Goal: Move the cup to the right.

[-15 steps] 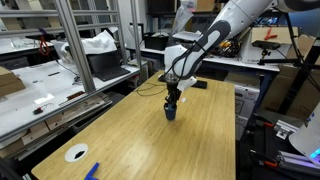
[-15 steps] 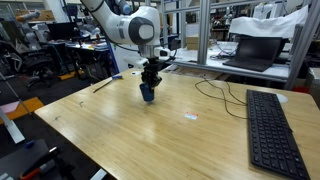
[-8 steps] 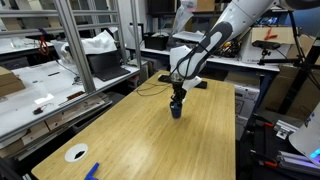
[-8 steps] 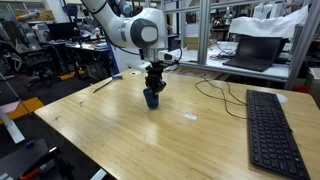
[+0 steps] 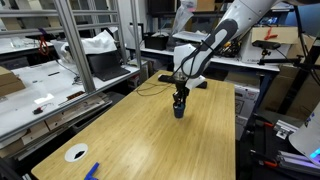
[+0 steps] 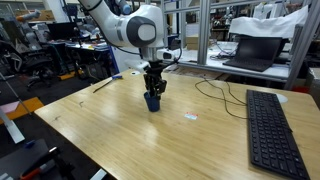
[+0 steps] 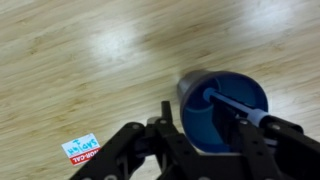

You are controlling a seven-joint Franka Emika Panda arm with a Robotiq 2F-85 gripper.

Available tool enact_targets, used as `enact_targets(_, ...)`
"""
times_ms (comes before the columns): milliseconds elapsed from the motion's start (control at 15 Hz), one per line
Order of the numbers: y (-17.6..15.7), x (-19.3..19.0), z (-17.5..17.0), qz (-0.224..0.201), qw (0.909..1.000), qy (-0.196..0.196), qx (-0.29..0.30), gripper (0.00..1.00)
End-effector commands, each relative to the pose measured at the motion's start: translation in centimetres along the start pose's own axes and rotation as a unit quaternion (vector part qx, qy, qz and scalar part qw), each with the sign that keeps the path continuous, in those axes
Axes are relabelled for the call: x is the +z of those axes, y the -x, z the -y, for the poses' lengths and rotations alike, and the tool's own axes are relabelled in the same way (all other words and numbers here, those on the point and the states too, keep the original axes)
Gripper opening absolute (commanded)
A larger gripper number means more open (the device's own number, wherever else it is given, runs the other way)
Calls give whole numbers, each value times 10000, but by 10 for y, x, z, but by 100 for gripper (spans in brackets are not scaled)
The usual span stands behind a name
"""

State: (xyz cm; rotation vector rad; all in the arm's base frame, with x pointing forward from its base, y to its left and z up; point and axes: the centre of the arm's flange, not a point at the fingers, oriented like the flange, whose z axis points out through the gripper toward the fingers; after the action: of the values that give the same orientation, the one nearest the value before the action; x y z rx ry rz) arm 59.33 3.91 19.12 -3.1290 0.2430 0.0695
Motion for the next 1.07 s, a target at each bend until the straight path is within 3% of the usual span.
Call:
enact_targets(0,14,-23,-2,-206,9998,13,51,79)
enact_targets(133,16,-41,0,-276,9996,25,67,93)
enact_targets(267,17,-59,2,-371,9993,33,89,100)
enact_targets(1000,19,-106,22,-249,9996,-25,132,100)
